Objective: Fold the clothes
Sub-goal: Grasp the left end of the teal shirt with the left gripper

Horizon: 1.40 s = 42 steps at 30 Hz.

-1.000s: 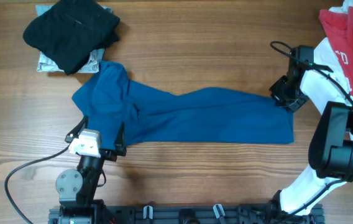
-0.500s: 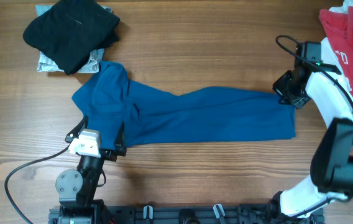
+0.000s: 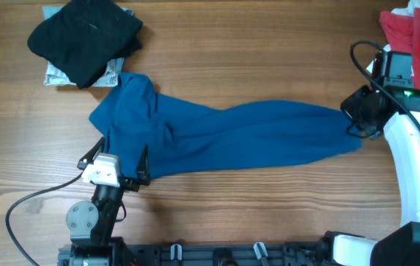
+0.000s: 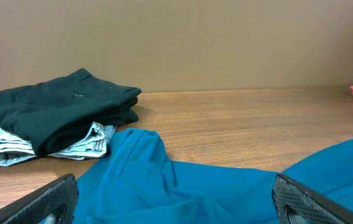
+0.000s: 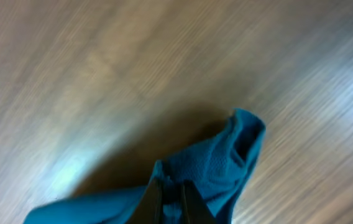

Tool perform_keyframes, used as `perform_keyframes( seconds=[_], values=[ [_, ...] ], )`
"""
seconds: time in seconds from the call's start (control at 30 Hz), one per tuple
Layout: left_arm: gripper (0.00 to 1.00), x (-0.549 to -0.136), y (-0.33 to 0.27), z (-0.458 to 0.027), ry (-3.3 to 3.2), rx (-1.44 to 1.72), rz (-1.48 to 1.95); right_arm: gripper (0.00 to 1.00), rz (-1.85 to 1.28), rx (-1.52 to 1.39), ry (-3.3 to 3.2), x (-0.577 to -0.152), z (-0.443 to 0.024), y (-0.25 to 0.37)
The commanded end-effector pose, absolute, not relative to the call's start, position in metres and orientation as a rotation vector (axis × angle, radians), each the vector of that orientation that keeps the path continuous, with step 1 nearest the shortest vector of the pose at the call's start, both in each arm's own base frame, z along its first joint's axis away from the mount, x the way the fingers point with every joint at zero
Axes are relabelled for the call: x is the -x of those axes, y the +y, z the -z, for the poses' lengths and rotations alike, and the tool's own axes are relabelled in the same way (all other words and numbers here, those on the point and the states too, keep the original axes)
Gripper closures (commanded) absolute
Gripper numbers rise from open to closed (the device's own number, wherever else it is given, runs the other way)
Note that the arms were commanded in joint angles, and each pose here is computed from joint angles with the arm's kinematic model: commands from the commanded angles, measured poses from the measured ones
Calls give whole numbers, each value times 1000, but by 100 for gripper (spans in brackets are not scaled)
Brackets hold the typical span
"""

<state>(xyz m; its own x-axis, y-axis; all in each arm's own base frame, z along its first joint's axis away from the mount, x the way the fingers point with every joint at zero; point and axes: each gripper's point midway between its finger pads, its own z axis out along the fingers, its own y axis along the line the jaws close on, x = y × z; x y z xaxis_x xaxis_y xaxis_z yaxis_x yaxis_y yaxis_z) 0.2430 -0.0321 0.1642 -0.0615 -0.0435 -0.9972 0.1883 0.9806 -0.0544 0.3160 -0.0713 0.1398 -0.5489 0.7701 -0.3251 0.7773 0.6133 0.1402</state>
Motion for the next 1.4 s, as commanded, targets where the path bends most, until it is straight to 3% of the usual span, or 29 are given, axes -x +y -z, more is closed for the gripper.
perform_keyframes(
  seconds=[0.0,0.57,0.73,0.9,1.03,1.2,1.3,1.37],
  values=[
    [0,-244,-29,-161,1626,-91,182,96,126,-1325,2410,-311,-145,-85],
    [0,-243,-35,-162,1622,-120,213,95,10,-1236,2441,-315,-154,-71],
    [0,-190,-119,-229,1320,-506,713,94,17,-1196,2453,-317,-155,-72],
    [0,-167,-120,-301,1167,-494,760,94,11,-1201,2442,-318,-155,-72],
    [0,-197,-119,-316,1351,-487,739,94,12,-1201,2442,-318,-155,-72],
    [0,-271,-120,-325,1714,-404,847,94,12,-1201,2443,-318,-155,-72],
    [0,-298,-130,-319,1769,-321,1047,93,11,-1200,2442,-319,-155,-72],
    [0,-324,-116,-298,1891,-145,986,93,12,-1200,2442,-318,-155,-72]
  ],
)
